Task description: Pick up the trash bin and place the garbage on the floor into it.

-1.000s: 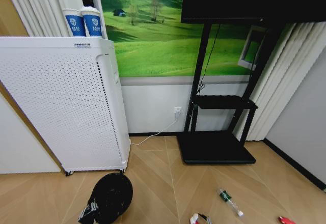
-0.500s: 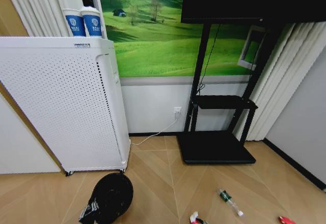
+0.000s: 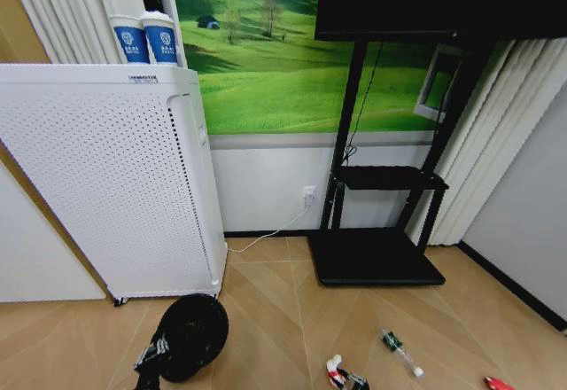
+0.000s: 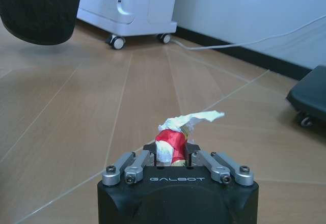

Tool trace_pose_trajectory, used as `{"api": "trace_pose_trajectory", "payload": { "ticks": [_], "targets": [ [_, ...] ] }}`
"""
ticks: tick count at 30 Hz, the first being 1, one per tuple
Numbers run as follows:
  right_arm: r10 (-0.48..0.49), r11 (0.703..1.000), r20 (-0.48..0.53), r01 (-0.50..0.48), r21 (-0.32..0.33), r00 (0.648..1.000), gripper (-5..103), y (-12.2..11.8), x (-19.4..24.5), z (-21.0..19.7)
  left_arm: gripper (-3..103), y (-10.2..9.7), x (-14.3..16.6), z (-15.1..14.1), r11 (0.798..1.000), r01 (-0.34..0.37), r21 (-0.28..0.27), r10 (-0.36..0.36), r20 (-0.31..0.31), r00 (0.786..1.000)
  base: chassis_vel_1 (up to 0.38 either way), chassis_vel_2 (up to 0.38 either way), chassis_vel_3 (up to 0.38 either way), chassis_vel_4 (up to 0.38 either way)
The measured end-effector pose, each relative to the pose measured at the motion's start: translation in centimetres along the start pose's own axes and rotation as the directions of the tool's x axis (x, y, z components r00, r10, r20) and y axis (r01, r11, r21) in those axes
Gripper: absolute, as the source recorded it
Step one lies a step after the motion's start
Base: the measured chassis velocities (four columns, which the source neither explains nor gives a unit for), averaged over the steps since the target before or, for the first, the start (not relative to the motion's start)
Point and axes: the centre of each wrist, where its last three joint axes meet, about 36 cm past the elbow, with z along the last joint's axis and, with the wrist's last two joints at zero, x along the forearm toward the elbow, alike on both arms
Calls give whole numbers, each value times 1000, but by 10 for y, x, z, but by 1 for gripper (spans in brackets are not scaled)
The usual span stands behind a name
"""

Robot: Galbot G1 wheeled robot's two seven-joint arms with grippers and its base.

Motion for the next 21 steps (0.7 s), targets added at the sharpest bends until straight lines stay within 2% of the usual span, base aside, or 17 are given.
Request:
{"api": "trace_pose_trajectory", "payload": {
  "ticks": [4,5,6,8,9,13,14,16,17,18,21],
  "targets": [
    [16,1000,57,-16,3,998,27,-4,-3,-15,7,2,-5,-5,997,-70,-15,69,-62,996,0,0,0,0],
    [12,1000,114,-14,13,993,27,-8,-13,-32,7,4,-8,-5,991,-129,-35,125,-103,987,0,0,0,0],
    [12,1000,114,-14,13,993,27,-8,-13,-32,7,4,-8,-5,991,-129,-35,125,-103,987,0,0,0,0],
    [-5,1000,197,0,22,980,27,-6,-28,-58,7,4,-19,-6,979,-195,-58,185,-145,972,0,0,0,0],
    [-5,1000,197,0,22,980,27,-6,-28,-58,7,4,-19,-6,979,-195,-58,185,-145,972,0,0,0,0],
    [-60,998,355,49,40,933,27,-3,-64,-119,7,3,-33,-8,962,-260,-84,239,-203,950,0,0,0,0],
    [-60,998,355,49,40,933,27,-3,-64,-119,7,3,-33,-8,962,-260,-84,239,-203,950,0,0,0,0],
    [-96,995,425,80,55,900,27,-2,-83,-151,7,4,-40,-11,952,-290,-97,261,-235,936,0,0,0,0],
    [-96,995,425,80,55,900,27,-2,-83,-151,7,4,-40,-11,952,-290,-97,261,-235,936,0,0,0,0],
    [-129,992,457,111,68,880,27,2,-94,-167,7,3,-44,-13,942,-319,-101,284,-258,923,0,0,0,0],
    [-186,983,477,166,84,859,27,13,-107,-180,7,0,-60,-17,924,-366,-112,319,-302,899,0,0,0,0]
  ]
}}
